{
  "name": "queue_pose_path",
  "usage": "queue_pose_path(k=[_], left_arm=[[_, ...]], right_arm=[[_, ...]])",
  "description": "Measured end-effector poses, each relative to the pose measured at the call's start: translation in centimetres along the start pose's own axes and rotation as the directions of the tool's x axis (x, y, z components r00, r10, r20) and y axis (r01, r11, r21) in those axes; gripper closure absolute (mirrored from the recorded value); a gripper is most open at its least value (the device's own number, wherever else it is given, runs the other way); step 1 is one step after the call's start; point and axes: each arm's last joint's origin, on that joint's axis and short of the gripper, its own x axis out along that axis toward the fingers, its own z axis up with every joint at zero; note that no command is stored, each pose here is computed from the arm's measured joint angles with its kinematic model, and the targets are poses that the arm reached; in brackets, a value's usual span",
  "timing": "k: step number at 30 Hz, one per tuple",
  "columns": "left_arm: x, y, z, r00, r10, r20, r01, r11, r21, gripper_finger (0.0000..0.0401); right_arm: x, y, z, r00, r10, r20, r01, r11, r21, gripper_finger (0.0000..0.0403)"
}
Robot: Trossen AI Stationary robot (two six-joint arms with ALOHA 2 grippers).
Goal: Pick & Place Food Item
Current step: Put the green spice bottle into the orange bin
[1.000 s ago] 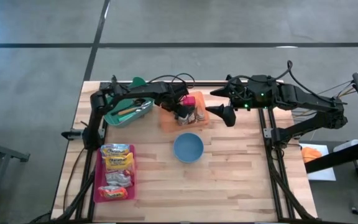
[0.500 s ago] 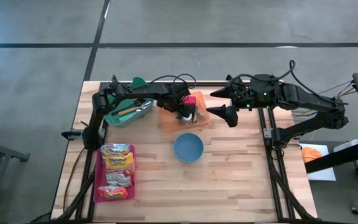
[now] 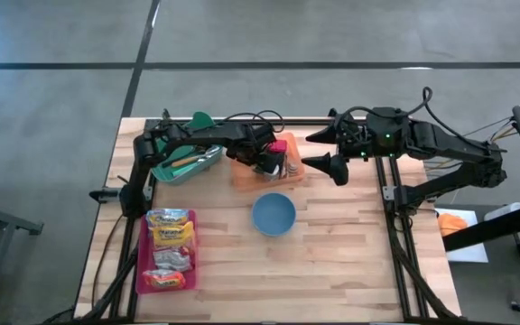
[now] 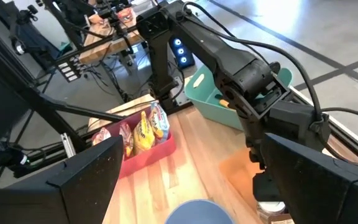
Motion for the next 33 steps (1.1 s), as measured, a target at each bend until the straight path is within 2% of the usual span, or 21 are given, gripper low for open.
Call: queue_pose_path(k=[10, 17, 21, 29, 33], left_arm=[[0.26, 0.22, -0.13, 0.998, 0.044, 0.034, -0.044, 0.999, 0.009, 0.0195], [0.40, -0.01, -0.52, 0.998, 0.049, 0.045, -0.052, 0.996, 0.069, 0.0247], [0.38, -0.05, -0.52, 0.998, 0.049, 0.048, -0.053, 0.996, 0.077, 0.0259], [0.35, -0.05, -0.52, 0.999, 0.035, 0.036, -0.038, 0.995, 0.088, 0.0259], [0.36, -0.17, -0.60, 0.999, 0.023, 0.027, -0.026, 0.994, 0.104, 0.0226]], right_arm=[[-0.03, 0.04, -0.01, 1.000, 0.015, -0.005, -0.015, 1.000, -0.005, 0.0027], [-0.19, 0.06, 0.03, 1.000, 0.019, -0.002, -0.019, 1.000, -0.007, 0.0027], [-0.36, 0.07, 0.06, 1.000, 0.022, 0.001, -0.022, 1.000, -0.007, 0.0027], [-0.80, 0.09, 0.14, 1.000, 0.027, 0.010, -0.026, 1.000, -0.003, 0.0027], [-0.97, 0.09, 0.17, 1.000, 0.028, 0.013, -0.028, 1.000, -0.003, 0.0027]])
